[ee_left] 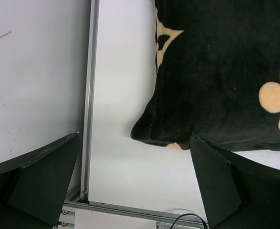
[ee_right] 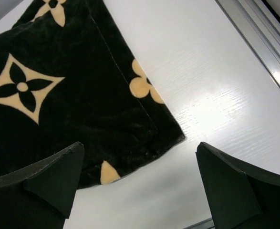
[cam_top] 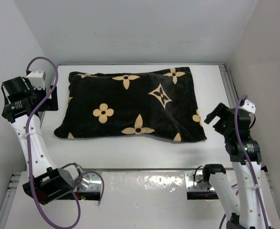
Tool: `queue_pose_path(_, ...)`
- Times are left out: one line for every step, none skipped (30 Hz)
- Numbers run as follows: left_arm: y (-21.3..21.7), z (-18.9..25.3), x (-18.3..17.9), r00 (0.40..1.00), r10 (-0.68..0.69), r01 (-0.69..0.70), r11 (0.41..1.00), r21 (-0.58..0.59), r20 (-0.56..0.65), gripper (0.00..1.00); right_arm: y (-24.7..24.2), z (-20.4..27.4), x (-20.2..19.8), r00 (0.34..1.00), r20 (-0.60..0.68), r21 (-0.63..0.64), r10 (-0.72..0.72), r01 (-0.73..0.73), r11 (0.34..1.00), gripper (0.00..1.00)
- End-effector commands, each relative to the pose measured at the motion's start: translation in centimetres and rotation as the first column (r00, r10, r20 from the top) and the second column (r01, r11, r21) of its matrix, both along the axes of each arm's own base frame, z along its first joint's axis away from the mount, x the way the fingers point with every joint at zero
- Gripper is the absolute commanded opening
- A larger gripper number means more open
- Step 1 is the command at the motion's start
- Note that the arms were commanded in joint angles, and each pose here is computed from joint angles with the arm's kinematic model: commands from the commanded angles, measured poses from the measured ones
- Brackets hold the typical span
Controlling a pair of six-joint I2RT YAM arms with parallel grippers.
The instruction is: Put the pillow into the pillowcase
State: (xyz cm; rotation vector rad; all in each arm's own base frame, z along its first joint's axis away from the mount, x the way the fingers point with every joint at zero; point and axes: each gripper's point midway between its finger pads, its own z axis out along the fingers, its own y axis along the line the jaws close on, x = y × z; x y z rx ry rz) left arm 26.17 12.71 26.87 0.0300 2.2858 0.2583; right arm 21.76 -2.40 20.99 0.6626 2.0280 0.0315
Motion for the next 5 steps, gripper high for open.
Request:
queue_pose_path(0.34, 1.84, -0.45, 0.999, -0.003, 0.001, 0.999, 0.050, 0.039, 1.00, -0.28, 1.14, -0.20, 0.999, 0.012, 0.011, -0.030, 0.029, 1.000, 0.99)
queue_pose_path(0.35, 1.76, -0.55, 0.999, -0.002, 0.001, 0.999, 0.052, 0.035, 1.00, -0.23, 1.07, -0.20, 1.000, 0.010, 0.012, -0.026, 0.026, 1.000, 0.99)
queue_pose_path(0.29, 1.78, -0.68, 0.999, -0.004, 0.002, 0.998, 0.055, 0.035, 1.00, -0.14, 1.17, -0.24, 1.000, 0.012, 0.017, -0.024, 0.024, 1.000, 0.99)
queue_pose_path(0.33, 1.88, -0.81, 0.999, -0.006, 0.003, 0.998, 0.065, 0.035, 1.00, -0.15, 1.22, -0.23, 1.000, 0.015, 0.014, -0.022, 0.022, 1.000, 0.99)
queue_pose_path(0.42, 1.97, -0.90, 0.999, -0.006, 0.003, 0.997, 0.073, 0.035, 1.00, -0.20, 1.27, -0.29, 1.000, 0.016, 0.006, -0.019, 0.019, 1.000, 0.99)
